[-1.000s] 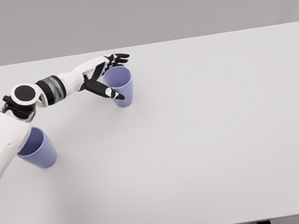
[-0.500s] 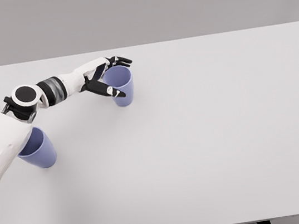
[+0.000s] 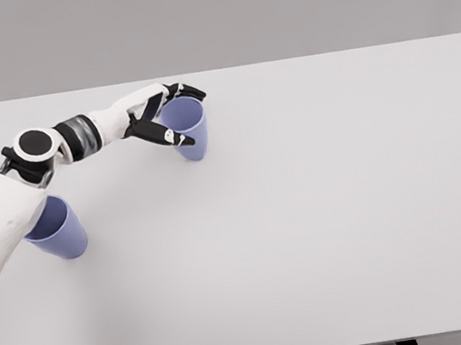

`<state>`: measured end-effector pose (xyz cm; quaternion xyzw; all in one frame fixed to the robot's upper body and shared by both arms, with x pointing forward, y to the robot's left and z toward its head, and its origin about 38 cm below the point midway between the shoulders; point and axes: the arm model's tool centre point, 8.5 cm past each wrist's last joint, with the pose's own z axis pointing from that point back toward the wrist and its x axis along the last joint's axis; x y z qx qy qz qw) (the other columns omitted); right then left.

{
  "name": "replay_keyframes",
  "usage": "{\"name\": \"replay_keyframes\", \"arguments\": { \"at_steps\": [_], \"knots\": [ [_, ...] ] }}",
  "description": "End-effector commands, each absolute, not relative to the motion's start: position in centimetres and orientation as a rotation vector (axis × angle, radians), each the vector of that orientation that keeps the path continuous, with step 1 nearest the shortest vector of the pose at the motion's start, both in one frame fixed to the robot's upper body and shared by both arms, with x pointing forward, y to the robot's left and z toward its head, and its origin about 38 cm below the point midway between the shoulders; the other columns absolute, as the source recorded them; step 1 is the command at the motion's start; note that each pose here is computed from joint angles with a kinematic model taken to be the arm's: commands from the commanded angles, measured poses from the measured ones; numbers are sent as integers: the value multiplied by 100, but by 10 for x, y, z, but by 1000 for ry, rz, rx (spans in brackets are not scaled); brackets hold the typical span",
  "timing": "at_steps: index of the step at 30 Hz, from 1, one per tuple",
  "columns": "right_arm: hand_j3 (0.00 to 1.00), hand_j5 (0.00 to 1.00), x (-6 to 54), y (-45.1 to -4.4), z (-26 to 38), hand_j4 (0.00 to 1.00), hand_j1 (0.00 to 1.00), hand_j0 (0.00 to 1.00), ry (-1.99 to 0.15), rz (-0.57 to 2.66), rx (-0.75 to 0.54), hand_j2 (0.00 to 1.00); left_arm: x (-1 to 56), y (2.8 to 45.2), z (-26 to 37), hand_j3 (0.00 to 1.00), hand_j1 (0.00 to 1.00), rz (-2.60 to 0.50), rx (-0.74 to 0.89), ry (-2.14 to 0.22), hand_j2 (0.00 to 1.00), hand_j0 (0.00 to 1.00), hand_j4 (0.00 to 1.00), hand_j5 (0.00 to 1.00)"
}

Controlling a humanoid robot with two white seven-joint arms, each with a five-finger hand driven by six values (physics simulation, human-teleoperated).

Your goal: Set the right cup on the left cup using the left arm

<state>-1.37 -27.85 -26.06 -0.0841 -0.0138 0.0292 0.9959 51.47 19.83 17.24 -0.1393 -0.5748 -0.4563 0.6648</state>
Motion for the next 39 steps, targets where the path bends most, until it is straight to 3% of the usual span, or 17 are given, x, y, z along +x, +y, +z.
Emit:
{"name": "replay_keyframes", "arguments": {
  "at_steps": [1, 39],
  "knots": [
    [100, 100, -14, -279, -261, 100, 100, 100, -28, 58, -168, 100, 513, 199, 178, 74, 74, -1030, -328, -1313, 74, 74, 74, 74],
    [100, 100, -14, -279, -261, 100, 100, 100, -28, 58, -168, 100, 430, 278, 256, 74, 74, -1125, -375, -1367, 74, 74, 74, 74]
  ]
}}
